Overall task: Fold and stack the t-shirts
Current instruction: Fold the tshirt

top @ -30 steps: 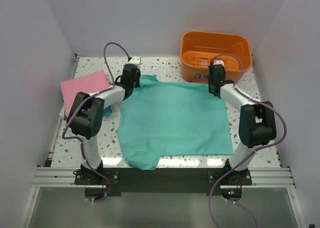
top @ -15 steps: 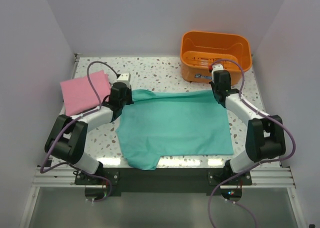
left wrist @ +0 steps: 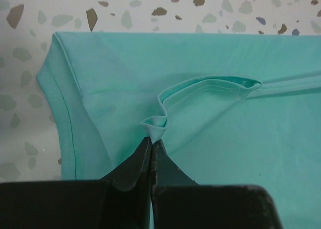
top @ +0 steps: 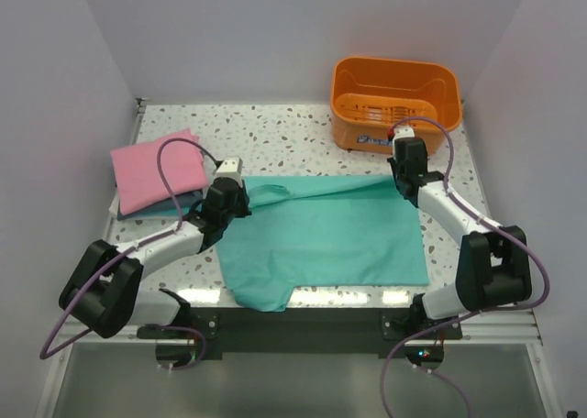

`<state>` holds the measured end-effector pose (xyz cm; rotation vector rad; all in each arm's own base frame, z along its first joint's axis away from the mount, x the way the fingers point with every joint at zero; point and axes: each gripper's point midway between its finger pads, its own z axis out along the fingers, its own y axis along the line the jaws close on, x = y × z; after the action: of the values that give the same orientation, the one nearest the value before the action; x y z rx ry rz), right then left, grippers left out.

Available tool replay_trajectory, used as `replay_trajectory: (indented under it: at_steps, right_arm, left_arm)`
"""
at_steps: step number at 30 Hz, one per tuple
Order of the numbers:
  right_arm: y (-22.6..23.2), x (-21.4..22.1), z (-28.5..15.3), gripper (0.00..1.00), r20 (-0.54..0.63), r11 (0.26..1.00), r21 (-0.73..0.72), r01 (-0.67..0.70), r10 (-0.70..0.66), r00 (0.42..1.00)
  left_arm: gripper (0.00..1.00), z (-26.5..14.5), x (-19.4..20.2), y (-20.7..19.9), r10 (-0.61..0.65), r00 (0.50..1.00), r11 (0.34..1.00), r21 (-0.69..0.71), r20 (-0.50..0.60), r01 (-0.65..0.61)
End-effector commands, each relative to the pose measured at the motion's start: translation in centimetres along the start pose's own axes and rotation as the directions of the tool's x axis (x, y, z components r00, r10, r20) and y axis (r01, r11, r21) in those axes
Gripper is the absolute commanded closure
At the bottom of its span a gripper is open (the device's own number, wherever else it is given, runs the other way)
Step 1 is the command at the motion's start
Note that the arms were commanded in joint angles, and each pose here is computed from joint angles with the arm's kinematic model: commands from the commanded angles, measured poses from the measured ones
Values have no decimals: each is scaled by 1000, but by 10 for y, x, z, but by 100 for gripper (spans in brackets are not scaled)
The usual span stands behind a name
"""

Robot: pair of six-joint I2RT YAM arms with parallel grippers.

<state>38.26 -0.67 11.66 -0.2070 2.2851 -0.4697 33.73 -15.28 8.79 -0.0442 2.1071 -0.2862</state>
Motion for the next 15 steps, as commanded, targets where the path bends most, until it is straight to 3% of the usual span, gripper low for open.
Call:
replay_trajectory:
  at_steps: [1, 4, 5, 6, 9, 10, 11, 12, 14, 15]
  right_arm:
    - [-7, 12, -14, 99, -31, 999, 20, -45, 46, 998]
    - [-12, 33, -23, 93, -83, 995, 61, -84, 89, 993]
    - [-13, 39, -26, 86, -99, 991, 78, -108, 116, 988]
    - [-14, 50, -30, 77, -133, 991, 84, -100, 111, 985]
    - [-17, 70, -43, 56, -175, 985, 115, -132, 151, 973]
    - [-22, 71, -46, 37, -162, 978, 146, -148, 171, 972]
    - [-24, 64, -53, 30, -121, 971, 137, -197, 214, 969]
    - [-23, 61, -57, 22, -106, 969, 122, -214, 227, 968]
    - [-26, 43, -71, 1, -45, 962, 85, -261, 265, 963]
    - [-27, 42, -77, 2, -51, 962, 78, -263, 268, 962]
  left_arm:
    - [100, -7, 23, 12, -58, 997, 995, -83, -43, 55]
    - [98, -14, 39, 27, -97, 991, 983, -166, -96, 80]
    - [82, -18, 39, 26, -105, 989, 983, -164, -101, 88]
    - [73, -22, 44, 27, -104, 987, 982, -170, -122, 83]
    - [55, -39, 55, 22, -108, 980, 987, -138, -168, 85]
    - [47, -45, 61, 22, -110, 977, 987, -133, -185, 86]
    - [25, -53, 62, 15, -115, 976, 991, -93, -187, 99]
    - [17, -58, 65, 15, -121, 972, 990, -92, -199, 105]
    - [12, -69, 50, 7, -141, 977, 990, -47, -160, 135]
    - [7, -75, 47, 5, -140, 977, 990, -40, -163, 135]
